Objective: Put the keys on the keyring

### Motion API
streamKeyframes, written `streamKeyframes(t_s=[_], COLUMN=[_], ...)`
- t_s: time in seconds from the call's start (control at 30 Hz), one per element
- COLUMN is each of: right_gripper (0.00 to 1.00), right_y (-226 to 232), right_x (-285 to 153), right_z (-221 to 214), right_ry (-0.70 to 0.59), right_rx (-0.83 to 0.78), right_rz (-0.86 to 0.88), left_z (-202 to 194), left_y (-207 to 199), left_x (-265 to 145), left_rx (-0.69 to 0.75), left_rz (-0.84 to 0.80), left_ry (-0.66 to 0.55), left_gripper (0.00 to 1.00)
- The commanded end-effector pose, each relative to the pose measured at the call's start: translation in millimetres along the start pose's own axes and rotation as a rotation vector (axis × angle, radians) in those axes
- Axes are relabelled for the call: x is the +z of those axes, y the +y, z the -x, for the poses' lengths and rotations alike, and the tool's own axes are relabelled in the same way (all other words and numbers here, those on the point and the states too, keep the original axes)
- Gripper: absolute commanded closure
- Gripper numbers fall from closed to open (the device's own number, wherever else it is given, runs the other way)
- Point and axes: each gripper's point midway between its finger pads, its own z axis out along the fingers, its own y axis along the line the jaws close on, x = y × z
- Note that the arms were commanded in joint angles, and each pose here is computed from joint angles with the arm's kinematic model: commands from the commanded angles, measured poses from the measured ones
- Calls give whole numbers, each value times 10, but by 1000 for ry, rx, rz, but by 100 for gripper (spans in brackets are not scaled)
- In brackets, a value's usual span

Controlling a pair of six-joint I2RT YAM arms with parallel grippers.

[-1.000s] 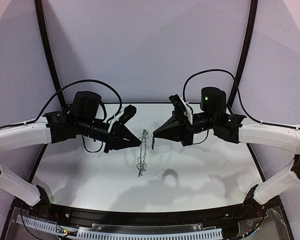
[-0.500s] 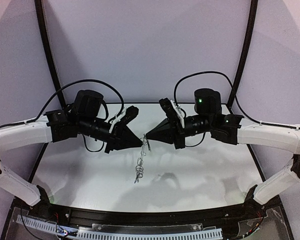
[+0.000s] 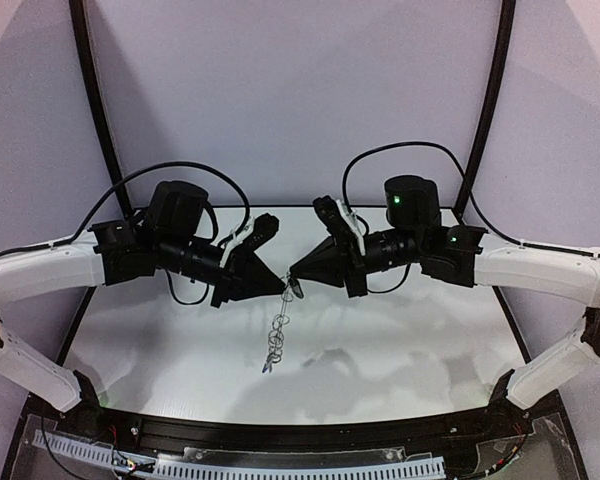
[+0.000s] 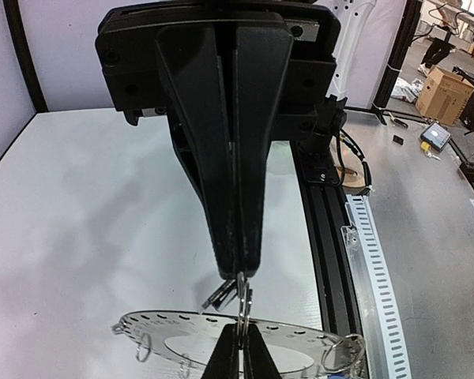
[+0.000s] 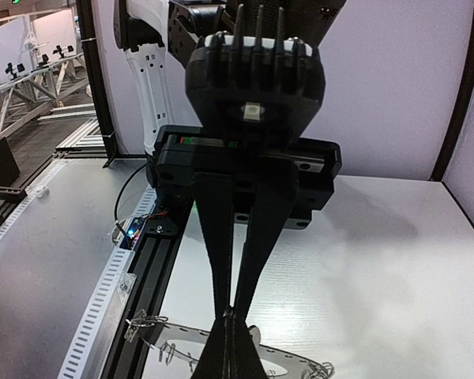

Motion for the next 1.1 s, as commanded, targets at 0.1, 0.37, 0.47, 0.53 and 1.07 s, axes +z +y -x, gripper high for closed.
streamKeyframes(t_s=[0.1, 0.37, 0.47, 0.53, 1.07], right_gripper=[100, 100, 100, 100, 100], right_y=[105, 122, 98, 87, -76], right_x=[35, 0, -14, -35, -21], right_z=[64, 120, 122, 122, 84], right_ry=[0, -13, -8, 1, 39], right_rx=[-18, -21, -25, -34, 1], right_rz=[37, 26, 5, -12, -107], left_z=[144, 119, 108, 93, 90], left_y=[12, 13, 12, 14, 67], left_x=[-60, -81, -92, -100, -78], left_rx=[33, 25, 24, 23, 18], left_rz=[30, 43, 49, 54, 71], left_ry=[-30, -25, -25, -25, -11], left_gripper=[99, 99, 99, 99, 99])
